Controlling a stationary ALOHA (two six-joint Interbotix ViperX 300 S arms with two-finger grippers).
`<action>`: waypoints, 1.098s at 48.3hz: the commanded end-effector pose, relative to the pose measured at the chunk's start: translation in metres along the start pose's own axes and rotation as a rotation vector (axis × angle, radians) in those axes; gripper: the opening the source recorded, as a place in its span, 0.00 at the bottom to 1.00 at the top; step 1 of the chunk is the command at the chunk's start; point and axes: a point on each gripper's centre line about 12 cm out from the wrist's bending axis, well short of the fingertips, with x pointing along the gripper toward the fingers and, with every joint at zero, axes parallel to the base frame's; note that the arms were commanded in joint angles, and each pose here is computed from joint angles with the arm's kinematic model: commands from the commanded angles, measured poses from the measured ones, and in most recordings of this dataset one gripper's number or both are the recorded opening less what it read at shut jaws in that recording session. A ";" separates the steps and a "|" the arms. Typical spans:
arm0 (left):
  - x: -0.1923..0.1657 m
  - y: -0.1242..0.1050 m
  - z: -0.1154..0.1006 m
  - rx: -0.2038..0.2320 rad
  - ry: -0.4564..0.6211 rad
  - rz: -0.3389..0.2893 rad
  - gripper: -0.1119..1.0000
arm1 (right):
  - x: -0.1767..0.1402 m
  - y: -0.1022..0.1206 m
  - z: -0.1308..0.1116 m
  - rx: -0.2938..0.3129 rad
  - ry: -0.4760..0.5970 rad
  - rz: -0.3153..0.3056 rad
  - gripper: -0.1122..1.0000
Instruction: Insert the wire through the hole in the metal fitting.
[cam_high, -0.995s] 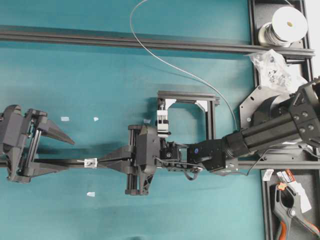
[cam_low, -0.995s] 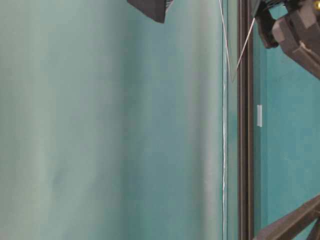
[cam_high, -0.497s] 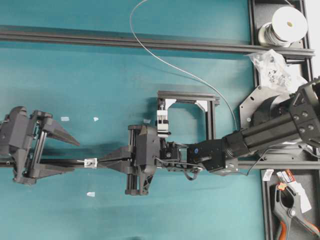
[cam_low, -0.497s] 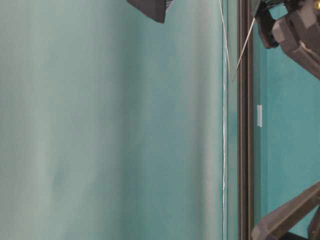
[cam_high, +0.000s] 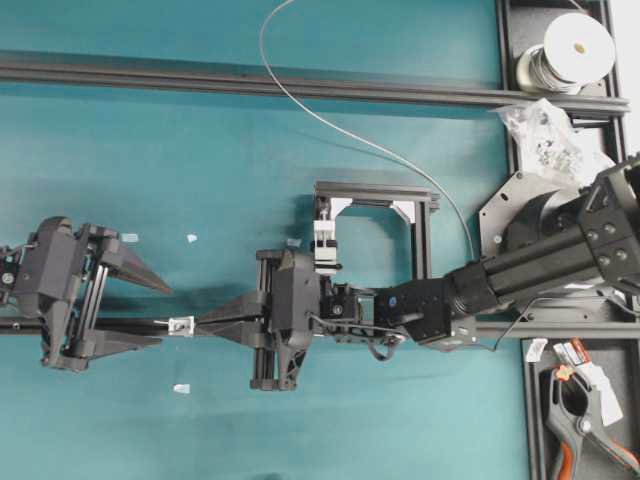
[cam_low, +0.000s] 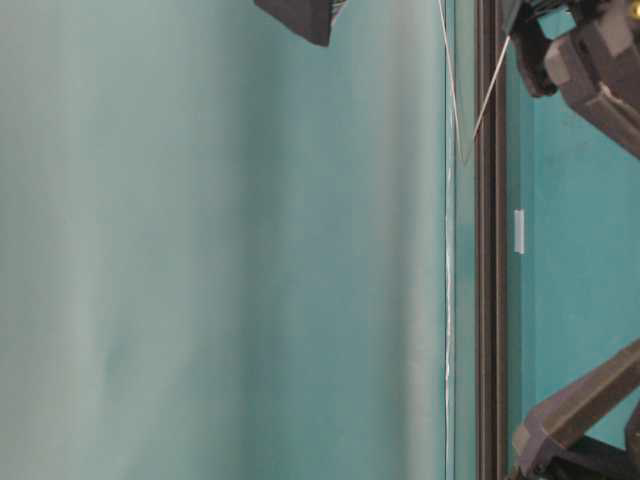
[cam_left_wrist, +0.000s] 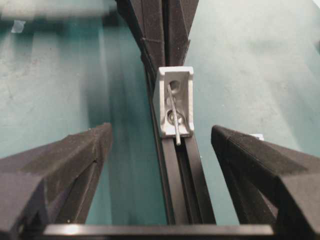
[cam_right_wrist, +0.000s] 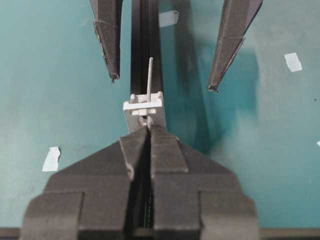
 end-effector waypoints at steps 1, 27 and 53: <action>0.003 -0.001 0.010 0.000 -0.032 -0.003 0.81 | 0.001 0.001 0.010 0.010 -0.028 0.002 0.10; 0.003 -0.001 0.010 -0.004 -0.015 -0.002 0.06 | 0.002 0.000 0.010 0.012 -0.027 0.000 0.10; 0.006 -0.002 0.009 -0.007 0.023 -0.001 0.01 | 0.003 0.001 0.012 0.024 -0.033 0.002 0.10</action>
